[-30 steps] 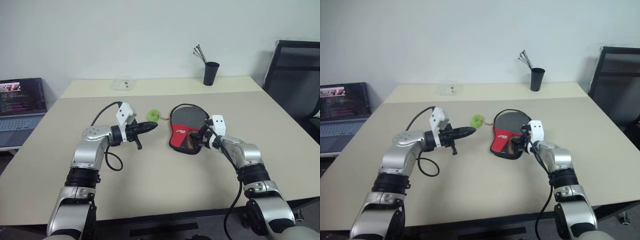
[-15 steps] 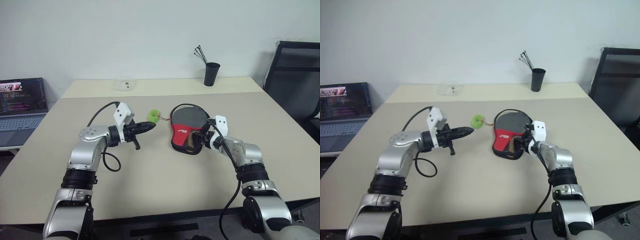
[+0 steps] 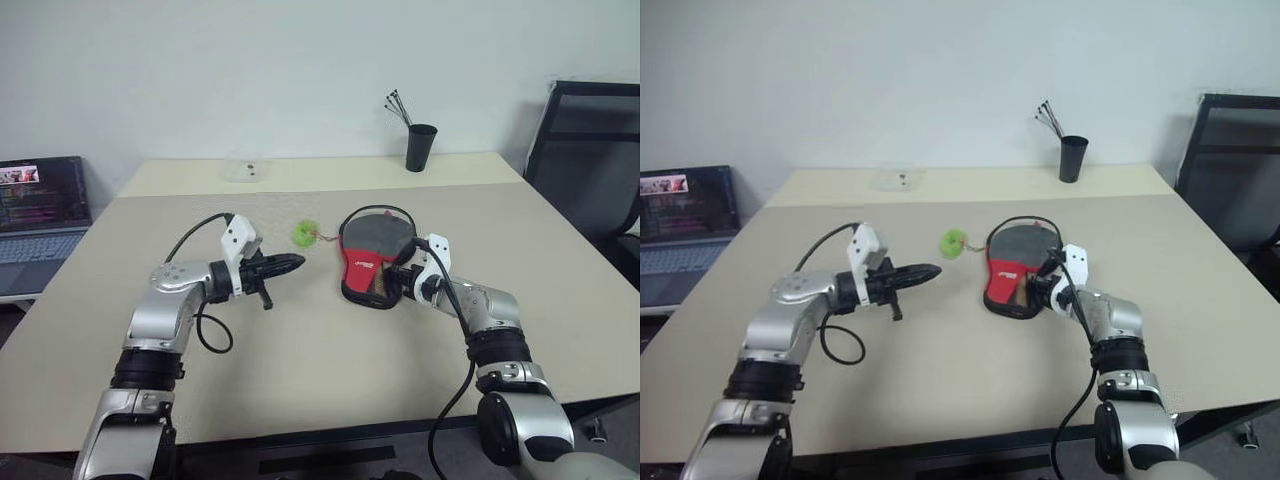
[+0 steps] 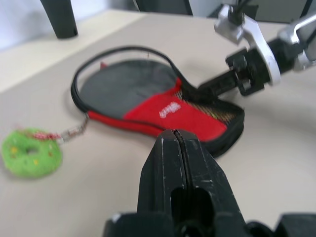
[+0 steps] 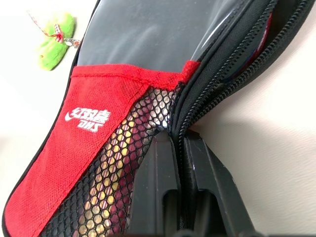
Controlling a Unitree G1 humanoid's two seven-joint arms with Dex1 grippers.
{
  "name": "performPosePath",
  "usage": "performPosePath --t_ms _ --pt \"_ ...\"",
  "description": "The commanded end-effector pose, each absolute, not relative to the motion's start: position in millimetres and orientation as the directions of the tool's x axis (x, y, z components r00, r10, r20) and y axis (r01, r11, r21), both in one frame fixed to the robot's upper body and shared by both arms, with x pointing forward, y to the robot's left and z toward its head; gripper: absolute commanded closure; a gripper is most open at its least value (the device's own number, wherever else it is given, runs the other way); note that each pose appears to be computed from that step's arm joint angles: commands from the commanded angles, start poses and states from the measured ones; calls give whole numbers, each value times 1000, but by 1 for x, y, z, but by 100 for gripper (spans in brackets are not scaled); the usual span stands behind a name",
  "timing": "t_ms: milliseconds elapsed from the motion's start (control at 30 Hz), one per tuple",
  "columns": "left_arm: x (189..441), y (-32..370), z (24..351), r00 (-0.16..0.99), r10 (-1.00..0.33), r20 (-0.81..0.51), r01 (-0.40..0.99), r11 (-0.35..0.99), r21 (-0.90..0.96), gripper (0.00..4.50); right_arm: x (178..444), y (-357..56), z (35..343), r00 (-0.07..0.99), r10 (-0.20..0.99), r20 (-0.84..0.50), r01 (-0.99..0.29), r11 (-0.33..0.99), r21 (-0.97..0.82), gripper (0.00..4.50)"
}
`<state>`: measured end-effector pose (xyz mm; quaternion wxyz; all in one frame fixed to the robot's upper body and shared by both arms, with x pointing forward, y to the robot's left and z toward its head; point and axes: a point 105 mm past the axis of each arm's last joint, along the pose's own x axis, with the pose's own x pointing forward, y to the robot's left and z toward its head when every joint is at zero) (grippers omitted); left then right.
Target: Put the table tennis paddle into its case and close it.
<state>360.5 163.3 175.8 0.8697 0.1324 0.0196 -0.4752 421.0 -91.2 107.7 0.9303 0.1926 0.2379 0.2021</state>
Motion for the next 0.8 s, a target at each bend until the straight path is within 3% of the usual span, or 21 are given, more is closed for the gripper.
performPosePath --t_ms 33,367,800 --pt "345 169 185 511 -845 -160 850 469 240 450 405 -54 109 722 589 -363 -387 779 494 448" --pt "307 181 158 438 -854 -281 898 400 184 450 359 -10 121 542 766 -347 -592 641 489 448" --pt "271 172 144 319 -889 -329 948 302 103 450 309 -16 115 498 773 -394 -596 635 492 448"
